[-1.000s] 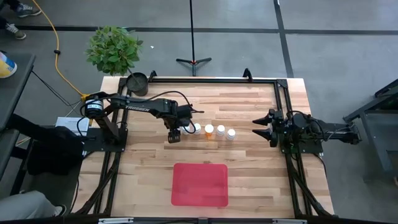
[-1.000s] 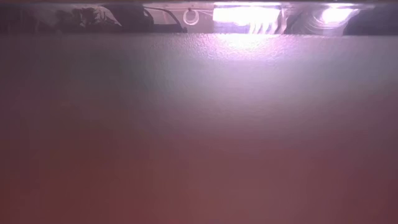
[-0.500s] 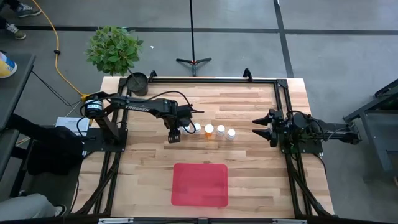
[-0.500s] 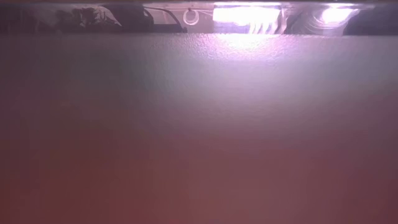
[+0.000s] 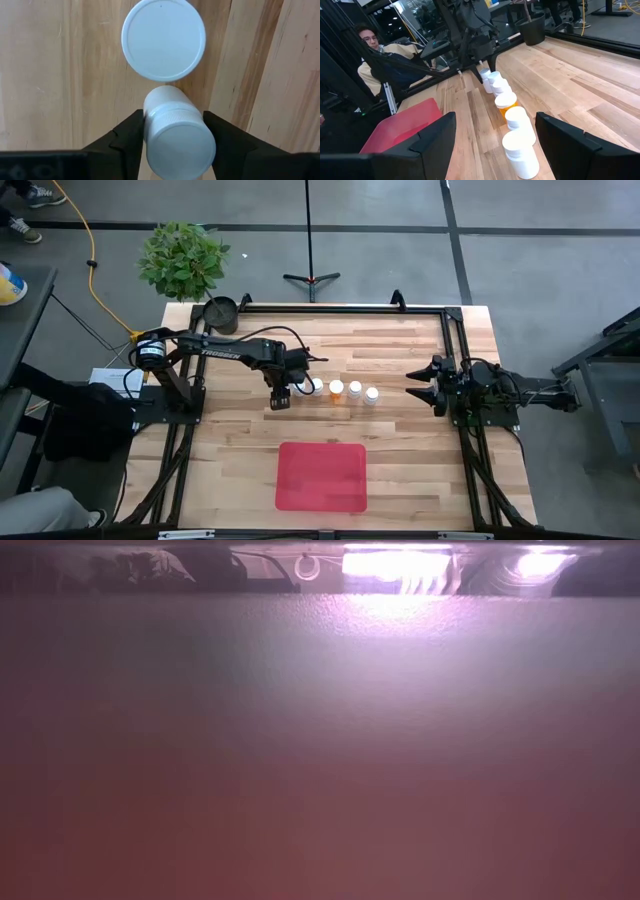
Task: Pick and place pill bottles into a basket
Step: Put the white pill bottle into the red bin
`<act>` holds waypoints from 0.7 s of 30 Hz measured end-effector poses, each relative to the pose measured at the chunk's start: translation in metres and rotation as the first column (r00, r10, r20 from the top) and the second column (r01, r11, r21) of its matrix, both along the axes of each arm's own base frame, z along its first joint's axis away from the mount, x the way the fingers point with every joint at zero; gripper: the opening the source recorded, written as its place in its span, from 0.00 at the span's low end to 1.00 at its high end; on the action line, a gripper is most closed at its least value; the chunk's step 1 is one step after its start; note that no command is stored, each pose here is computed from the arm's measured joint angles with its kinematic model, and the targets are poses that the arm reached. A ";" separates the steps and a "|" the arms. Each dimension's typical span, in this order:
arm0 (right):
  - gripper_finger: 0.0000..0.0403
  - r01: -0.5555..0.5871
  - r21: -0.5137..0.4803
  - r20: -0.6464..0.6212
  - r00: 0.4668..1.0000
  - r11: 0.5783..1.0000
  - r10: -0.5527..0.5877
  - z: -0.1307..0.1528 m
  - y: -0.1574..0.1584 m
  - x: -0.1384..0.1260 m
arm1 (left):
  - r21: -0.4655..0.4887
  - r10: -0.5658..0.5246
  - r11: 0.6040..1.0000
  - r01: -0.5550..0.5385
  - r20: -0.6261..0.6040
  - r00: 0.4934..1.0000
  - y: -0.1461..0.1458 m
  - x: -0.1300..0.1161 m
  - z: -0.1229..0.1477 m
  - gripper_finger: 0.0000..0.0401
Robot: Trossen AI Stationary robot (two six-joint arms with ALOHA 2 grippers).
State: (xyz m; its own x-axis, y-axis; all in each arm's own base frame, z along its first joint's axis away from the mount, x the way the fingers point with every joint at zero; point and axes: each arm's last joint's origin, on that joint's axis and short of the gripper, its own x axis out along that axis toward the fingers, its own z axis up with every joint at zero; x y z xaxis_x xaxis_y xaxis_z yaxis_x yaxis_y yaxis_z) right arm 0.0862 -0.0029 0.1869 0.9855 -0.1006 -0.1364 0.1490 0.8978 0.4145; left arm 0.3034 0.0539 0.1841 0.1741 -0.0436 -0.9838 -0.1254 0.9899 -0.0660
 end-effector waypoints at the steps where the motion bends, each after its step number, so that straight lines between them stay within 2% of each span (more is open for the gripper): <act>1: 0.65 0.000 0.000 0.000 1.000 1.000 0.000 0.000 0.000 0.000 | 0.000 0.000 1.000 0.000 0.000 1.000 0.000 0.000 0.000 0.52; 12: 0.65 0.000 0.002 -0.002 1.000 1.000 0.000 0.000 0.000 0.000 | -0.024 0.032 0.999 -0.032 0.022 0.999 0.002 -0.008 0.014 0.52; 17: 0.65 -0.001 0.003 -0.010 1.000 1.000 0.001 -0.001 0.000 0.000 | -0.033 0.050 0.998 -0.051 -0.042 0.998 0.007 -0.019 0.018 0.52; 21: 0.65 -0.002 0.003 -0.017 1.000 1.000 0.002 -0.002 0.000 0.000 | -0.032 0.065 0.997 -0.066 -0.025 0.998 0.013 -0.026 0.027 0.52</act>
